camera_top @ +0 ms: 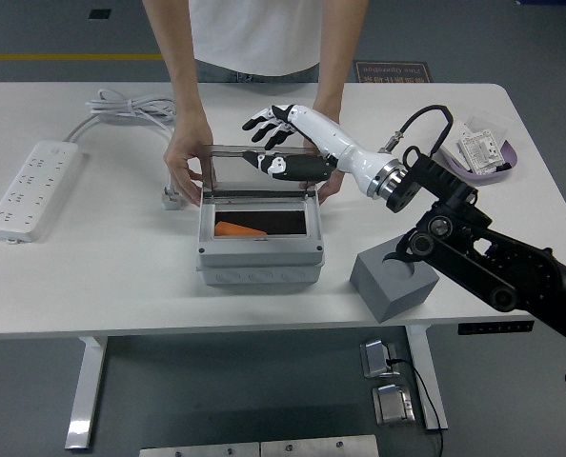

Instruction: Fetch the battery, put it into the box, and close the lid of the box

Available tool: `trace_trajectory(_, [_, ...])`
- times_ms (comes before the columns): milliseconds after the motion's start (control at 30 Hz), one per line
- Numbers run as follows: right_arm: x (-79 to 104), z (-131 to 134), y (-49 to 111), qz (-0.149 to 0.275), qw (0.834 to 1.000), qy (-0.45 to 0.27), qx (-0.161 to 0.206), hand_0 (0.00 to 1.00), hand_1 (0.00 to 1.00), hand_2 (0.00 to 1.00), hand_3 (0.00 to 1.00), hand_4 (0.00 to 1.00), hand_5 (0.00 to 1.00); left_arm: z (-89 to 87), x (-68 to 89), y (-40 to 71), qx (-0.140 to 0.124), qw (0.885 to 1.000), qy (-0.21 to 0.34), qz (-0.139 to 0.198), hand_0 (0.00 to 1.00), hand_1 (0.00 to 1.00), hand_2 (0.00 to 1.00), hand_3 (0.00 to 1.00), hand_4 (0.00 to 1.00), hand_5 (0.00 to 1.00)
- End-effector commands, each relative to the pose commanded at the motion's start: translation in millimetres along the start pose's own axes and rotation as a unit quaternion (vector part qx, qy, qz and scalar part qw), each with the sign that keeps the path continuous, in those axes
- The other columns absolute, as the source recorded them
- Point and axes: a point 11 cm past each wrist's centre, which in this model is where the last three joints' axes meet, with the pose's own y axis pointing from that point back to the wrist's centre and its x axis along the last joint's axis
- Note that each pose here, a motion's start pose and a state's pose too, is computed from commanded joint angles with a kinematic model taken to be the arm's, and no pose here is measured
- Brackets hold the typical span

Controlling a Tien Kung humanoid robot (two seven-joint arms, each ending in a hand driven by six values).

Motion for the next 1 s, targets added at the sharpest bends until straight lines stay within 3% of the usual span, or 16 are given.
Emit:
trace_trajectory(167, [15.9,-9.8,-12.7,0.003,1.000,-0.003,0.012,0.598,0.490,0.619,0.645,0.727,0.488,0.8,1.7,0.1,0.000,1.000,0.000,0.001,0.649,0.705,0.659,0.644,0.701,0.234])
trace_trajectory(233, [14.6,-7.6,-20.1,-0.004,1.000,-0.003,0.010,0.598,0.490,0.619,0.645,0.727,0.488,2.1,2.3,0.2,-0.001,1.000,0.000,0.002,0.649,0.705,0.659,0.644,0.701,0.234])
trace_trajectory(267, [13.3,-5.7,-24.0,-0.009,1.000,-0.002,0.007,0.543,0.466,0.607,0.635,0.729,0.492,2.8,2.6,0.2,-0.001,1.000,0.000,0.002,0.649,0.705,0.657,0.643,0.699,0.227])
trace_trajectory(633, [3.5,25.7,-54.3,-0.044,0.998,0.004,-0.045,0.509,0.443,0.601,0.628,0.730,0.499,7.6,7.6,0.6,-0.004,1.000,-0.005,0.007,0.648,0.704,0.656,0.643,0.699,0.215])
trace_trajectory(667, [3.6,30.2,-56.2,-0.044,0.998,0.005,-0.052,0.637,0.554,0.636,0.659,0.729,0.510,8.4,7.9,0.6,-0.004,1.000,-0.005,0.007,0.649,0.704,0.656,0.643,0.700,0.213])
trace_trajectory(833, [3.5,54.0,-55.9,-0.040,0.995,0.012,-0.087,0.637,0.554,0.636,0.659,0.729,0.510,13.2,7.0,0.9,-0.009,1.000,-0.007,0.006,0.649,0.704,0.656,0.643,0.700,0.213])
trace_trajectory(867, [2.9,57.9,-55.0,-0.039,0.995,0.012,-0.092,0.745,0.679,0.689,0.695,0.730,0.509,13.5,6.7,0.9,-0.009,1.000,-0.007,0.006,0.648,0.704,0.655,0.642,0.698,0.211])
trace_trajectory(1000, [-1.9,65.4,-52.1,-0.039,0.994,0.008,-0.099,0.745,0.679,0.689,0.695,0.730,0.509,12.9,5.9,0.8,-0.008,1.000,-0.008,0.005,0.648,0.704,0.655,0.642,0.698,0.211])
